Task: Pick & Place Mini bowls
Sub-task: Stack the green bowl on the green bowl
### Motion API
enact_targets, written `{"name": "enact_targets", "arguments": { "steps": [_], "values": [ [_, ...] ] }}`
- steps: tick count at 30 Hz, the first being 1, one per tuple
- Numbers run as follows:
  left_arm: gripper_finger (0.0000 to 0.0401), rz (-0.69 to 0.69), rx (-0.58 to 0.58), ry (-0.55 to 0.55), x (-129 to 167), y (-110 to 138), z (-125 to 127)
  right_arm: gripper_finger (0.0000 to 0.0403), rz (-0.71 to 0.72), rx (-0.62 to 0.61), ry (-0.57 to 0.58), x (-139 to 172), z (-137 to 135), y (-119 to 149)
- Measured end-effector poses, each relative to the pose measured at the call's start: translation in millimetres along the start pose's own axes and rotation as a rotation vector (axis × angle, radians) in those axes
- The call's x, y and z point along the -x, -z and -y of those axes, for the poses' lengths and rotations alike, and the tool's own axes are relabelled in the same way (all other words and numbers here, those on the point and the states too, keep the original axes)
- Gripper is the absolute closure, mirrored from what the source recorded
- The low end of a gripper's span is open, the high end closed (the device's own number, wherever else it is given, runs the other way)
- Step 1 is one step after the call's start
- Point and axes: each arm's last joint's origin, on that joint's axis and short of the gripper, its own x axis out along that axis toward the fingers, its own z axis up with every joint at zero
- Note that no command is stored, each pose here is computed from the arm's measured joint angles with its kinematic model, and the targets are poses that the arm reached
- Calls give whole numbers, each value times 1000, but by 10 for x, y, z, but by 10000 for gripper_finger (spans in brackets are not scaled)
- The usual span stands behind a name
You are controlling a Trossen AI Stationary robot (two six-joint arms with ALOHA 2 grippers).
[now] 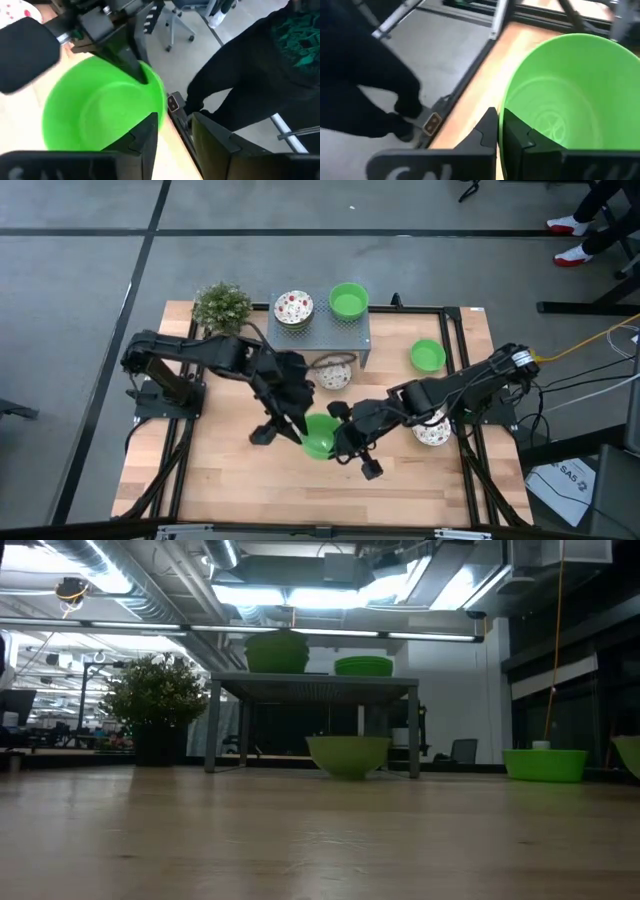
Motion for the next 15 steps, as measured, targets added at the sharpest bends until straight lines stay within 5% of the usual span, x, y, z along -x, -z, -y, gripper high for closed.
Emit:
{"name": "enact_targets", "arguments": {
  "steps": [5, 15],
  "values": [
    [282, 72, 51, -84, 451, 56, 122, 396, 9, -80, 135, 309, 179, -144],
    [300, 244, 228, -815, 1362, 431, 381, 394, 43, -76, 686, 1081, 734, -534]
  ]
}}
